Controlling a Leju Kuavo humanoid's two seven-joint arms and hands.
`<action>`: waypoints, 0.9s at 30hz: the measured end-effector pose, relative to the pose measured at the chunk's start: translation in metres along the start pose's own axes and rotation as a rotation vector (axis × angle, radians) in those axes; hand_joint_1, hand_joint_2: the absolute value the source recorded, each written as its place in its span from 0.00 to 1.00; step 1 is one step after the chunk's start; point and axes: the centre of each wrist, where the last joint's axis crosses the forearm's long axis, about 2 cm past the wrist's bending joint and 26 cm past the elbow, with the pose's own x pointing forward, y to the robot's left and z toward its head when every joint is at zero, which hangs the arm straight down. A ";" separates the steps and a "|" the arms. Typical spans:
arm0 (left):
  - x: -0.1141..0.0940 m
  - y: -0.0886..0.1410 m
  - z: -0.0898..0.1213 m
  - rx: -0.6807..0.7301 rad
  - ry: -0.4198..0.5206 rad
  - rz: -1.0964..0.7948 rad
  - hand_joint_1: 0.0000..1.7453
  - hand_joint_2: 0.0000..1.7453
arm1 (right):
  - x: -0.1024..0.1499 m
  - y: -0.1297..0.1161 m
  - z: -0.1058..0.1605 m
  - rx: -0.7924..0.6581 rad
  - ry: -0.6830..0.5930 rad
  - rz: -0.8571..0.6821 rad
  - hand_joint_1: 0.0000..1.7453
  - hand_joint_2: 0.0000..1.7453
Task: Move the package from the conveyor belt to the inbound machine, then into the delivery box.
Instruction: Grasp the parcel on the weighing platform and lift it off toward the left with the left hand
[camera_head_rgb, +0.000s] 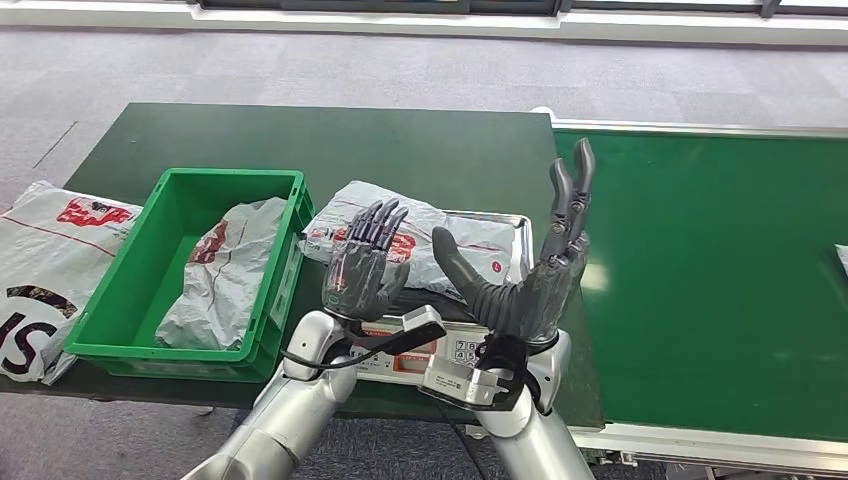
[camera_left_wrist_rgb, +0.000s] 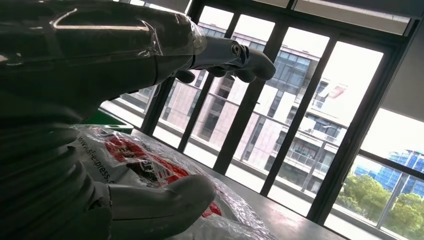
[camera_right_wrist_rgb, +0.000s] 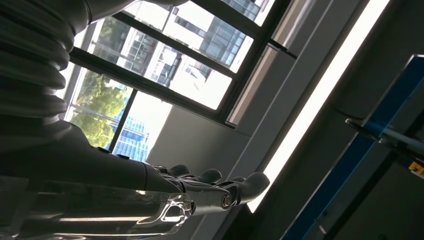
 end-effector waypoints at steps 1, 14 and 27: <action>0.000 0.000 -0.002 -0.006 0.002 -0.009 0.00 1.00 | 0.000 0.000 0.000 -0.001 0.000 0.000 0.00 1.00; 0.000 -0.018 -0.008 -0.323 0.022 -0.156 0.00 1.00 | 0.003 -0.003 0.001 -0.018 0.009 -0.007 0.00 1.00; 0.005 -0.025 -0.021 -0.678 0.009 -0.064 0.00 1.00 | 0.002 -0.006 0.003 -0.018 0.010 -0.004 0.00 1.00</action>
